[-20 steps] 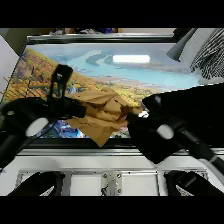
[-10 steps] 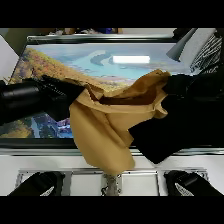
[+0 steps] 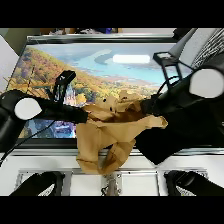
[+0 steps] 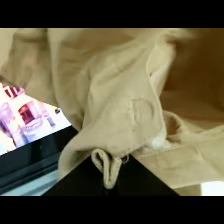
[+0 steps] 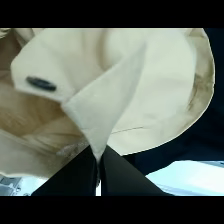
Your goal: Fold the clothes and pants, and hang the long-sleeved shirts on hangers.
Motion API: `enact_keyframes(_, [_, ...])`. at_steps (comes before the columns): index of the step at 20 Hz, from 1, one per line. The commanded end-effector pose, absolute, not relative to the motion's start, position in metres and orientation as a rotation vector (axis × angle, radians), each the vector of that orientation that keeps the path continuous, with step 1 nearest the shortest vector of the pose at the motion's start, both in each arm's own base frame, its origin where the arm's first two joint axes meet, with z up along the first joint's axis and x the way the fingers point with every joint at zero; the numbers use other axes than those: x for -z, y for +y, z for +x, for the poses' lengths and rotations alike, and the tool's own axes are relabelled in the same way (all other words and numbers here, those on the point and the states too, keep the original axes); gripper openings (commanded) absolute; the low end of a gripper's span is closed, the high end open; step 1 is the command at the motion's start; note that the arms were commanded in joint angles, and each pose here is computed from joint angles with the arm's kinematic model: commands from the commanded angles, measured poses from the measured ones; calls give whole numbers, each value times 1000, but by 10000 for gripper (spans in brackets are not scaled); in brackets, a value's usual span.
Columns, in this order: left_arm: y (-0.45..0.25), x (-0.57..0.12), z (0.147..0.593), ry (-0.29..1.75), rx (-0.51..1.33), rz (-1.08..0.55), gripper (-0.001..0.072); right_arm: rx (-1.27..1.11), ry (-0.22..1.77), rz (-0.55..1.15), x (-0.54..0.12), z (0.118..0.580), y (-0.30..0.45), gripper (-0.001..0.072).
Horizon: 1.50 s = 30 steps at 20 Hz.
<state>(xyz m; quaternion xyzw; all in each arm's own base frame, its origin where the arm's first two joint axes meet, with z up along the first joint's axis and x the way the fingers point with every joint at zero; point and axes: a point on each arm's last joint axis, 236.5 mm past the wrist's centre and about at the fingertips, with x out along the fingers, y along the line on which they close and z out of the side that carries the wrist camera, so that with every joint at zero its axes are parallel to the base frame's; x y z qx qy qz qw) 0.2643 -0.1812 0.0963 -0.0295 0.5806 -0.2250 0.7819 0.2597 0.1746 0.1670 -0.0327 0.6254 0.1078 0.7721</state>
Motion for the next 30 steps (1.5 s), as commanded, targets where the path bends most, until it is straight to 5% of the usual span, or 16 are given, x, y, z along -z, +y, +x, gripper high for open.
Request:
enact_keyframes(1, [-191,-70,255,1408,632,-252,14,-185,1443,-109,-132,264,181,16])
enact_keyframes(8, [-195,-88,216,1429,740,-160,17,-194,1467,-130,-124,262,188,18])
enact_keyframes(9, [-197,-93,211,1410,770,-130,211,-193,1467,-130,-124,263,188,18])
enact_keyframes(10, [-199,-98,208,1389,782,-122,611,-193,1466,-130,-124,263,188,17])
enact_keyframes(11, [-199,-103,208,1362,782,-122,720,-192,1467,-130,-124,263,188,18])
enact_keyframes(17, [-115,-133,277,1080,455,-240,720,-192,1467,-130,-124,263,188,18])
enact_keyframes(24, [121,-124,327,919,-277,-4,720,-192,1467,-130,-124,263,188,18])
enact_keyframes(30, [189,-44,369,1048,-366,149,720,-192,1467,-130,-124,263,188,18])
